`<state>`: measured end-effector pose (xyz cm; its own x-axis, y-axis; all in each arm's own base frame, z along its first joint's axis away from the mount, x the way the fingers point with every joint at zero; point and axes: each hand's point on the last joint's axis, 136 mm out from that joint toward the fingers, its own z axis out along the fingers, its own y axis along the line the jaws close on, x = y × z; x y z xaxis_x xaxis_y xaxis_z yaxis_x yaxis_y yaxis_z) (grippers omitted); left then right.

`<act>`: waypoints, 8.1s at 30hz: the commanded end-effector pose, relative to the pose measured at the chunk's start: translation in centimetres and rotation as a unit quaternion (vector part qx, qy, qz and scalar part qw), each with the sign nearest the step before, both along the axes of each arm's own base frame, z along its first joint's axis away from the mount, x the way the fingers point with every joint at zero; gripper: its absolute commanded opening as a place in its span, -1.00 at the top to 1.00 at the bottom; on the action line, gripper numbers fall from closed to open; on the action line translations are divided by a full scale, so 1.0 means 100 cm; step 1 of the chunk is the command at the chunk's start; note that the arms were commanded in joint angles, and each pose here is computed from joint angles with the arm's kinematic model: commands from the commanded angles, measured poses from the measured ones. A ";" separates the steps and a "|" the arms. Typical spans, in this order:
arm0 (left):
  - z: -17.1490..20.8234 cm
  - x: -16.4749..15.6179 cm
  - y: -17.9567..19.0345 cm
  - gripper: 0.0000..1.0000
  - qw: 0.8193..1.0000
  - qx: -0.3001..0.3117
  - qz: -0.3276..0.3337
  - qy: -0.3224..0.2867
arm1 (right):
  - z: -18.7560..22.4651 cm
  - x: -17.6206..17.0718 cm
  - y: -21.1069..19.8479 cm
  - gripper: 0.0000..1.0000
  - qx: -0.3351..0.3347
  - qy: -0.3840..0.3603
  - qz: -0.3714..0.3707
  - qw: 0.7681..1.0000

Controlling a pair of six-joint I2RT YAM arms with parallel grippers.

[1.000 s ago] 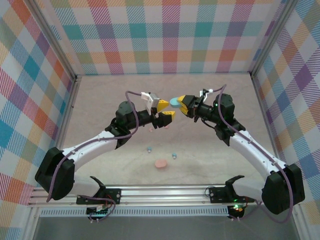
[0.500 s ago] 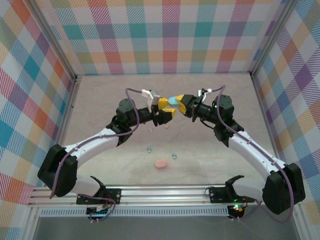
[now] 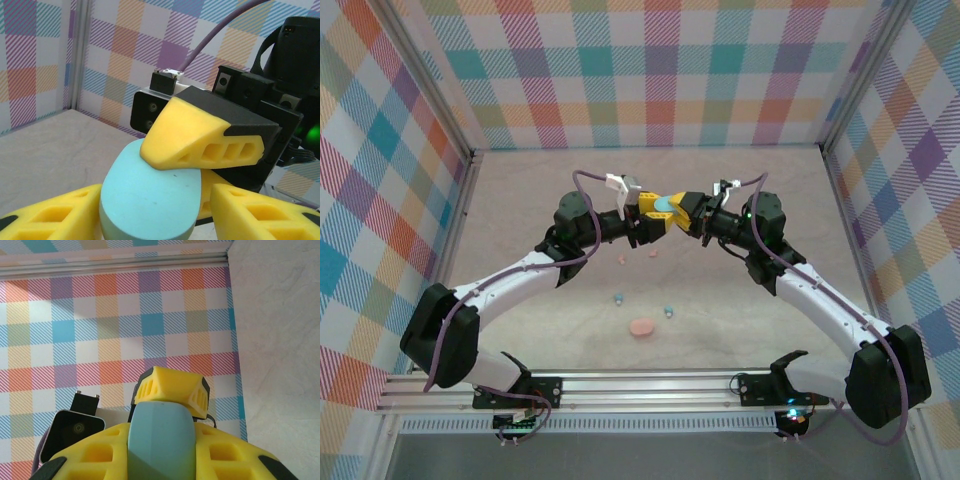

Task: Insert the wireless bluetooth earbuds into the charging case

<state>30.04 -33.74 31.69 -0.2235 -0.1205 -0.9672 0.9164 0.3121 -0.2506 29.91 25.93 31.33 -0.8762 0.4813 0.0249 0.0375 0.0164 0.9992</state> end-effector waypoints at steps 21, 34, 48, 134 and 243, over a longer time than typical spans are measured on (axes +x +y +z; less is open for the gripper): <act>-0.002 0.006 0.005 -0.19 1.000 0.004 0.003 0.000 | 0.010 0.000 -0.002 0.71 0.022 -0.006 -0.014 1.000; -0.009 0.009 0.002 -0.22 1.000 0.019 0.000 0.011 | 0.017 0.002 -0.001 0.71 0.023 -0.015 -0.011 1.000; 0.006 0.004 0.004 0.12 1.000 0.003 -0.003 -0.010 | 0.014 0.002 0.002 0.71 0.014 -0.012 -0.001 1.000; 0.029 -0.091 0.081 0.71 0.998 0.035 0.005 -0.057 | 0.077 -0.106 -0.002 -0.60 -0.245 -0.555 0.217 0.765; 0.015 -0.091 0.069 0.85 0.999 0.030 -0.037 -0.014 | 0.070 -0.019 0.039 -0.50 -0.437 -0.586 0.181 0.658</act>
<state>22.92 -26.54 33.04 -0.2147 -0.0615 -0.9747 0.9116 0.3457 -0.2226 24.99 30.85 35.58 -0.1476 -0.4328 -0.8893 -0.9576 0.2876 0.0189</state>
